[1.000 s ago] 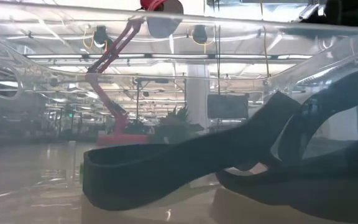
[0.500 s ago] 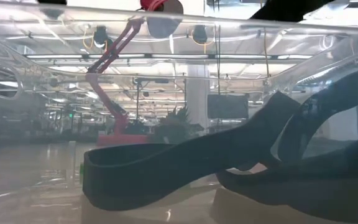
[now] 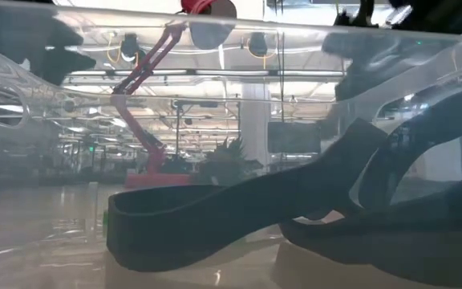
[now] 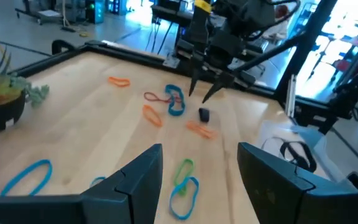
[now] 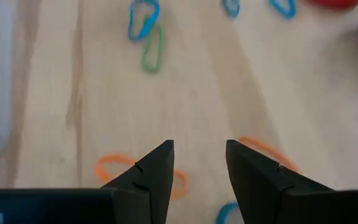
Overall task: Pick and place rubber bands into bin
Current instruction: Put the orange rubber band into the transparent bin
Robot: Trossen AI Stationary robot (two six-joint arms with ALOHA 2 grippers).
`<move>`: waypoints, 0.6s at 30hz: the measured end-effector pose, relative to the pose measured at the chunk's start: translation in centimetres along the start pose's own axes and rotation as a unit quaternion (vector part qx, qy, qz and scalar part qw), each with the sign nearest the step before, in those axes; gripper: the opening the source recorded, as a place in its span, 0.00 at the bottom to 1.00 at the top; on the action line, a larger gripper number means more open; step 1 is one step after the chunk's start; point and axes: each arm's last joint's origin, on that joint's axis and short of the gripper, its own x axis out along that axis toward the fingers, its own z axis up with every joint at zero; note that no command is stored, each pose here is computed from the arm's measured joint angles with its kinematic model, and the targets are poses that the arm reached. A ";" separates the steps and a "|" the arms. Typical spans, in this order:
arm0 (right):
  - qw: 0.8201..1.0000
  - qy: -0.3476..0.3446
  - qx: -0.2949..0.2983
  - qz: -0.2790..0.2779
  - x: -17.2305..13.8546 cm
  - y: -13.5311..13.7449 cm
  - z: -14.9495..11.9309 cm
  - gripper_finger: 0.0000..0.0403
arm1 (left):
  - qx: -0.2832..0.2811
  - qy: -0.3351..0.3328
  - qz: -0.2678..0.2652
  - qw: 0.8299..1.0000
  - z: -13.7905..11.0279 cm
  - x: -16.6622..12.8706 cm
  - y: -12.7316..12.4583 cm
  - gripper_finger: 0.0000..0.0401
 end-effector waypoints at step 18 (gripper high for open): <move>0.996 0.094 0.009 0.001 4.1 1.2 -3.1 0.36 | -0.008 -0.005 -0.001 1.000 -0.4 0.1 0.1 0.53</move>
